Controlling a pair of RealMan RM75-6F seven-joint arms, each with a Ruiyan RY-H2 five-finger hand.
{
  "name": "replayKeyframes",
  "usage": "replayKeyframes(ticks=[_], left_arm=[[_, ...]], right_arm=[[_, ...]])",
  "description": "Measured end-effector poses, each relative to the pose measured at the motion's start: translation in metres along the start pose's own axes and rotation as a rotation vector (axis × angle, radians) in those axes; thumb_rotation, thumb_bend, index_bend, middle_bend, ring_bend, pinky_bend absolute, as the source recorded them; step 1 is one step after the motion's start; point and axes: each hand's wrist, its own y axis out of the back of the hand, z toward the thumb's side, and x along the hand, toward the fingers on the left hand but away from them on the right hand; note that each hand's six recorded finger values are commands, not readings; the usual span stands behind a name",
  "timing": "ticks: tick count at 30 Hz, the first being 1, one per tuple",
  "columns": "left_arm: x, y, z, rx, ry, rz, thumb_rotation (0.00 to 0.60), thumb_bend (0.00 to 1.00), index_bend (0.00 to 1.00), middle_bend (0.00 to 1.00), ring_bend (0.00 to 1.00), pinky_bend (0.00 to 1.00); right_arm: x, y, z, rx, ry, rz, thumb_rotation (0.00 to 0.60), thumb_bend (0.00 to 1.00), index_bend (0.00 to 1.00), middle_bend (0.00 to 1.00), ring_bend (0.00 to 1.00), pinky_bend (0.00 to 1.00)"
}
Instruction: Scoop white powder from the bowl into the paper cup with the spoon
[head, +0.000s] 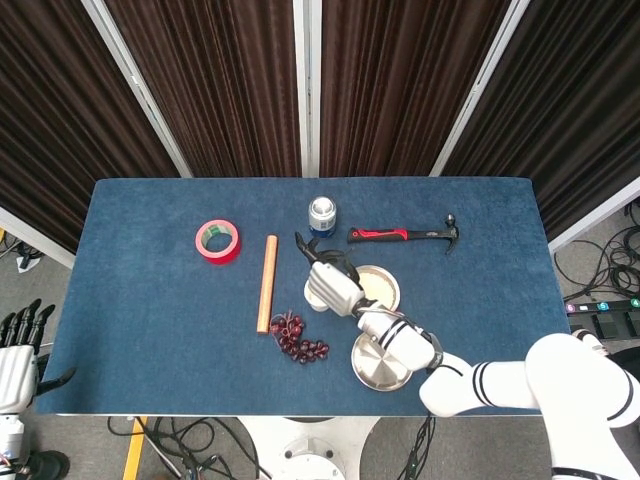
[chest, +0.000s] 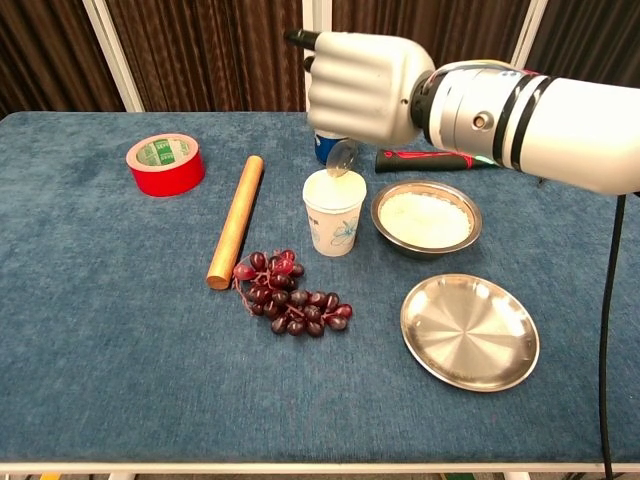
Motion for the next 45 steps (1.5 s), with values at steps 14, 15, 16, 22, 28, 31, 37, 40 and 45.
replayKeyframes(ticks=[14, 15, 16, 22, 28, 31, 37, 40, 45], left_arm=[[0.008, 0.01, 0.011, 0.021, -0.037, 0.021, 0.6, 0.1, 0.14, 0.1, 0.05, 0.04], [0.008, 0.012, 0.012, 0.025, -0.039, 0.024, 0.6, 0.1, 0.14, 0.1, 0.05, 0.04], [0.008, 0.013, 0.013, 0.029, -0.041, 0.025, 0.6, 0.1, 0.14, 0.1, 0.05, 0.04], [0.009, 0.019, 0.019, 0.045, -0.055, 0.031, 0.6, 0.1, 0.14, 0.1, 0.05, 0.04], [0.009, 0.022, 0.024, 0.051, -0.059, 0.032, 0.6, 0.1, 0.14, 0.1, 0.05, 0.04], [0.008, 0.022, 0.025, 0.052, -0.058, 0.028, 0.6, 0.1, 0.14, 0.1, 0.05, 0.04], [0.007, 0.023, 0.025, 0.05, -0.053, 0.029, 0.6, 0.1, 0.14, 0.1, 0.05, 0.04], [0.007, 0.023, 0.024, 0.05, -0.052, 0.027, 0.6, 0.1, 0.14, 0.1, 0.05, 0.04], [0.007, 0.022, 0.024, 0.046, -0.052, 0.027, 0.6, 0.1, 0.14, 0.1, 0.05, 0.04]], right_arm=[[0.06, -0.033, -0.014, -0.7, -0.115, 0.121, 0.6, 0.32, 0.64, 0.6, 0.26, 0.0], [0.068, -0.037, -0.013, -0.767, -0.118, 0.129, 0.6, 0.32, 0.64, 0.6, 0.26, 0.0], [0.074, -0.041, -0.011, -0.815, -0.119, 0.135, 0.6, 0.32, 0.64, 0.6, 0.26, 0.0], [0.122, -0.062, 0.016, -1.068, -0.097, 0.177, 0.6, 0.32, 0.64, 0.61, 0.26, 0.0], [0.153, -0.076, 0.051, -1.137, -0.051, 0.196, 0.6, 0.31, 0.61, 0.58, 0.23, 0.0], [0.158, -0.077, 0.067, -1.142, -0.03, 0.187, 0.6, 0.31, 0.59, 0.56, 0.21, 0.0], [0.16, -0.074, 0.093, -1.135, 0.0, 0.171, 0.6, 0.29, 0.47, 0.48, 0.14, 0.0], [0.162, -0.072, 0.097, -1.13, 0.002, 0.16, 0.6, 0.27, 0.35, 0.41, 0.1, 0.0], [0.169, -0.074, 0.091, -1.142, -0.036, 0.168, 0.6, 0.27, 0.24, 0.34, 0.06, 0.0]])
